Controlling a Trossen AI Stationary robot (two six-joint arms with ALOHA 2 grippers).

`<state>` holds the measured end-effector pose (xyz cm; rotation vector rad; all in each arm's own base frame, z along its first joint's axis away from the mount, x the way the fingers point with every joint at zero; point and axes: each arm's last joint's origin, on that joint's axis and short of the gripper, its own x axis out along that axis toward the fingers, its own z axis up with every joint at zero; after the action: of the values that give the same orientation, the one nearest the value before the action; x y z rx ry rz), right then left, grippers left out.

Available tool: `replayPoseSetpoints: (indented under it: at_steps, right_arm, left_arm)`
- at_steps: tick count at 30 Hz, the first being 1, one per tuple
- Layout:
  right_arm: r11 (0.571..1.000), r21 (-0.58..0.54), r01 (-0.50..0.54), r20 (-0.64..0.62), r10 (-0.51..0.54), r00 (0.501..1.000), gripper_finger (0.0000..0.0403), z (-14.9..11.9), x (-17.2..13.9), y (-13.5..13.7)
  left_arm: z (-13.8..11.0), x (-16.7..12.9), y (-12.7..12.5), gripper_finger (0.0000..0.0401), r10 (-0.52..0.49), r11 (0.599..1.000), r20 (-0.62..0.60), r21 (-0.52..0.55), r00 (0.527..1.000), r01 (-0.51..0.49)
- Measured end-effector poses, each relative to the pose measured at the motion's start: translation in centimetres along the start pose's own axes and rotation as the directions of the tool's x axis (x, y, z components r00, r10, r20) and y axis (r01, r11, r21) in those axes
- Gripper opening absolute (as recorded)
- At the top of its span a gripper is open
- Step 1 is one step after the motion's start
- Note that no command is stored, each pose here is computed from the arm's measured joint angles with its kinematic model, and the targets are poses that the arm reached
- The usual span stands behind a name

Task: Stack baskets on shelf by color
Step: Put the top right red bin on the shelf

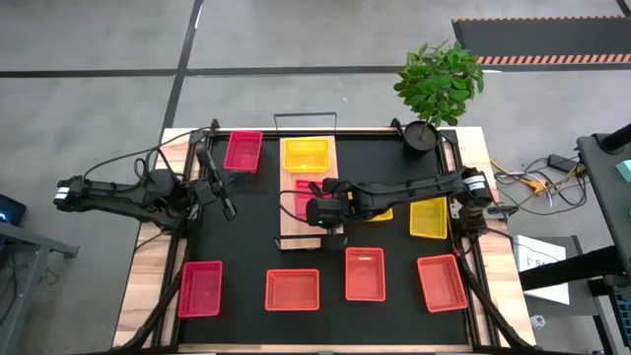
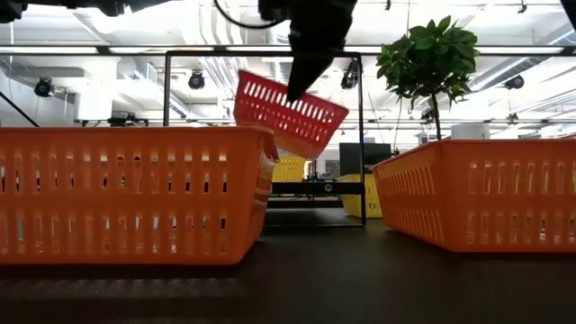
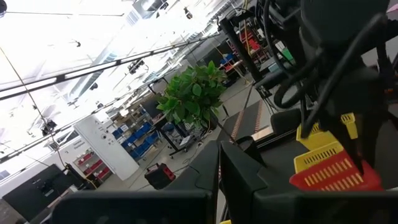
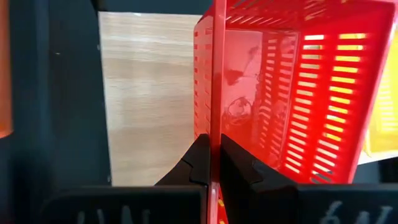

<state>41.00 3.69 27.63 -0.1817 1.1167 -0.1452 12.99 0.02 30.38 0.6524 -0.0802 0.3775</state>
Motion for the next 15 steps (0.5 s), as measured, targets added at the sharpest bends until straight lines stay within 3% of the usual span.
replayPoseSetpoints:
  at_steps: [15]
  right_arm:
    - [1.000,0.009,0.019,0.017,-0.019,1.000,0.0023,0.5,1.8,-1.5]
  left_arm:
    - [0.0,0.1,-0.1,0.0000,0.001,1.000,0.001,0.000,1.000,-0.001]
